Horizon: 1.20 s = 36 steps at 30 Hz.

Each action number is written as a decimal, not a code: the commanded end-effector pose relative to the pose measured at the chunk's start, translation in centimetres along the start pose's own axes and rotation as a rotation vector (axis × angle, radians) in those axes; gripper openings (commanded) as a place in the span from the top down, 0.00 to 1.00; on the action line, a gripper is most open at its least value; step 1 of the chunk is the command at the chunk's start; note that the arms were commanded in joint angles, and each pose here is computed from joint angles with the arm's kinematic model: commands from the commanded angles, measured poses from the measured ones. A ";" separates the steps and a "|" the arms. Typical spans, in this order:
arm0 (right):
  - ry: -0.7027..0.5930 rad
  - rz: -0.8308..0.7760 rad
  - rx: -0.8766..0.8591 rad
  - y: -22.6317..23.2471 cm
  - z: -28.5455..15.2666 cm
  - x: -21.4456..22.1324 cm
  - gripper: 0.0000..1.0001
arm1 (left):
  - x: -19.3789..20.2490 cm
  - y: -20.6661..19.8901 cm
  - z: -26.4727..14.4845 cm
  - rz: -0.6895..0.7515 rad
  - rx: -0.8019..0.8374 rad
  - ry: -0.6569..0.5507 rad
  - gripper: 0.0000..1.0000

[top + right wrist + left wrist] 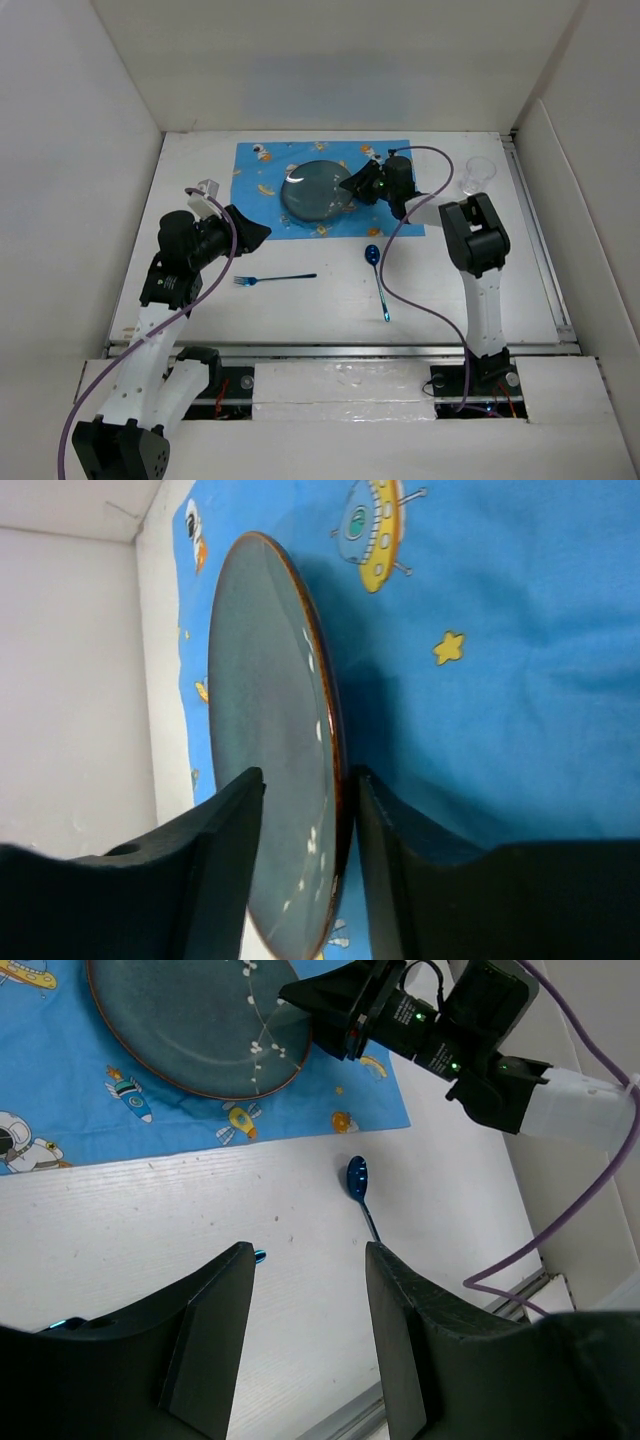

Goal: Set the dinner table for one person

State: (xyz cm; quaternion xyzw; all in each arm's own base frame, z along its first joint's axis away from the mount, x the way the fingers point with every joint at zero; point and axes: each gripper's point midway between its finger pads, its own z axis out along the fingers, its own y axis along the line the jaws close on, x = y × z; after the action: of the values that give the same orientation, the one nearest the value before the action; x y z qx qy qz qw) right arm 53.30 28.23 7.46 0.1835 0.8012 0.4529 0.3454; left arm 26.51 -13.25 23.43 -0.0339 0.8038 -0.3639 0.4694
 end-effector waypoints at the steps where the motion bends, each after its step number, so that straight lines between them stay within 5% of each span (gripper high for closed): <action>1: -0.099 -0.132 -0.038 4.8 -2.5 -2.9 0.51 | -2.0 -1.8 -0.6 0.049 0.058 -0.058 0.55; 13: -0.146 -0.274 0.176 1.2 -9.1 -5.9 0.41 | -2.0 -2.3 -0.8 0.057 0.081 -0.058 0.61; 16: -0.196 -0.326 0.183 2.0 -11.0 -7.9 0.63 | -2.0 -2.4 -0.8 0.057 0.083 -0.060 0.61; 18: -0.256 -0.415 0.249 2.3 -12.9 -10.6 1.00 | -2.0 -2.4 -0.9 0.058 0.081 -0.061 0.61; 22: -0.386 -0.450 0.616 -0.9 -19.5 -16.1 1.00 | -2.0 -2.4 -0.9 0.063 0.082 -0.060 0.61; 24: -0.449 -0.472 0.736 -2.5 -22.9 -18.7 0.91 | -2.1 -2.5 -0.9 0.064 0.086 -0.061 0.62; 25: -0.456 -0.467 0.766 -3.3 -23.7 -19.2 0.80 | -2.1 -2.5 -0.9 0.061 0.086 -0.058 0.62; 26: -0.478 -0.444 0.805 -4.7 -25.4 -20.6 0.59 | -1.9 -2.7 -0.9 0.065 0.093 -0.052 0.62; 28: -0.490 -0.442 0.835 -5.8 -26.5 -21.8 0.45 | -1.8 -2.6 -0.7 0.062 0.092 -0.045 0.62; 36: -0.457 -0.461 0.882 -7.6 -25.4 -26.4 0.42 | -1.3 -2.7 -0.5 0.058 0.104 -0.028 0.62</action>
State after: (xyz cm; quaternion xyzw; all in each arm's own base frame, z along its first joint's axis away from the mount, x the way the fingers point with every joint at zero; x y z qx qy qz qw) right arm 52.12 -7.42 18.66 0.2550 0.8341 -0.0506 0.4865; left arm 25.87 -14.02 23.99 -0.0156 0.7978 -0.3804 0.4675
